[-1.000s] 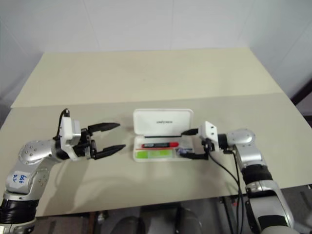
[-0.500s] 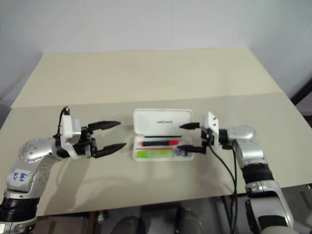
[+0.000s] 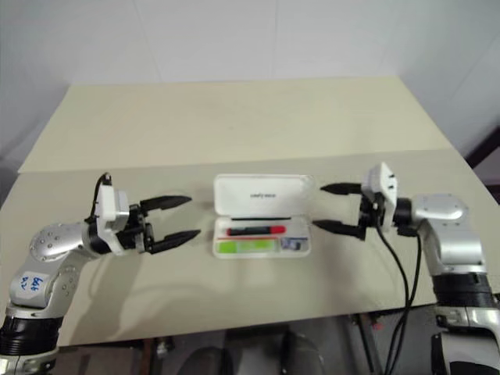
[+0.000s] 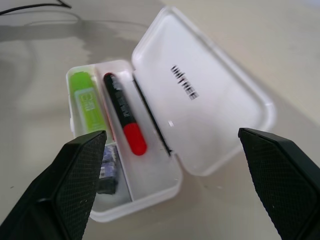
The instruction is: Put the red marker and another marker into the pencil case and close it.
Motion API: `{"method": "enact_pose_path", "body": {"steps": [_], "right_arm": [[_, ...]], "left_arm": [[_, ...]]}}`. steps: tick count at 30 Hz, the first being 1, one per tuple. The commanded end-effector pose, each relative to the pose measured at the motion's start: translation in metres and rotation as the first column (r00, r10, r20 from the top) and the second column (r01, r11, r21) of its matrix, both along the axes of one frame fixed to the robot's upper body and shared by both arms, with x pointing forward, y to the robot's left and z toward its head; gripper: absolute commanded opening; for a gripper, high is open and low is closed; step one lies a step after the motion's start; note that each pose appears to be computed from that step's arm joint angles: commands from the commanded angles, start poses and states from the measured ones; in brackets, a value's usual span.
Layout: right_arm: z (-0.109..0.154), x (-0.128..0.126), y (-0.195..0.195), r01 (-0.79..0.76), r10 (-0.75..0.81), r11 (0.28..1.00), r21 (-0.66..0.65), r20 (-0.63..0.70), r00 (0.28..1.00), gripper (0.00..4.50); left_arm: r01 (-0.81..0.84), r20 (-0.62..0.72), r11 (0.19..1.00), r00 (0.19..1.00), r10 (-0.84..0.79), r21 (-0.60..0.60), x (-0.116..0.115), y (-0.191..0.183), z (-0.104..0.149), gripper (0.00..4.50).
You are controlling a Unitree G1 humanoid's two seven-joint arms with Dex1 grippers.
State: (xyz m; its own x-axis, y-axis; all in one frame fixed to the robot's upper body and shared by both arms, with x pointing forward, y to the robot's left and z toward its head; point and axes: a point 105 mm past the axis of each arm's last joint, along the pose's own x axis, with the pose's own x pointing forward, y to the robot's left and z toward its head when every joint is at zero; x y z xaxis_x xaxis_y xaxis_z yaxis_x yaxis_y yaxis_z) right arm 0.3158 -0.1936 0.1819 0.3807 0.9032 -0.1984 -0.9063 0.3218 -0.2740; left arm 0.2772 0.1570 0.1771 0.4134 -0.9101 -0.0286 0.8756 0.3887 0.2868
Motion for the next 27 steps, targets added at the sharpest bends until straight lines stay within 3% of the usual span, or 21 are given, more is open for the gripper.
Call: {"method": "enact_pose_path", "body": {"steps": [1,6,9,18,27], "right_arm": [[0.013,-0.011,-0.012,0.003,-0.002,1.000,-0.025,0.048,0.999,4.45],[0.012,-0.025,-0.020,-0.037,0.039,0.997,-0.073,0.029,0.999,4.45],[0.012,-0.027,-0.020,-0.043,0.044,0.996,-0.074,0.012,0.999,4.50],[0.016,-0.029,-0.009,-0.089,0.089,0.996,-0.020,0.020,0.996,4.50],[0.016,-0.020,-0.019,-0.054,0.053,0.999,0.008,0.044,0.998,4.50]], "left_arm": [[-0.008,0.034,1.000,0.999,0.007,0.005,0.002,0.008,0.005,3.69],[-0.010,0.027,1.000,1.000,0.010,0.000,0.010,0.013,0.002,3.69],[-0.007,0.025,1.000,1.000,0.007,-0.006,0.014,0.015,0.001,3.09],[-0.002,0.027,1.000,1.000,0.002,-0.006,0.021,0.019,-0.003,0.03],[-0.077,0.018,0.995,0.997,0.079,-0.059,0.041,0.010,-0.010,0.03]]}}
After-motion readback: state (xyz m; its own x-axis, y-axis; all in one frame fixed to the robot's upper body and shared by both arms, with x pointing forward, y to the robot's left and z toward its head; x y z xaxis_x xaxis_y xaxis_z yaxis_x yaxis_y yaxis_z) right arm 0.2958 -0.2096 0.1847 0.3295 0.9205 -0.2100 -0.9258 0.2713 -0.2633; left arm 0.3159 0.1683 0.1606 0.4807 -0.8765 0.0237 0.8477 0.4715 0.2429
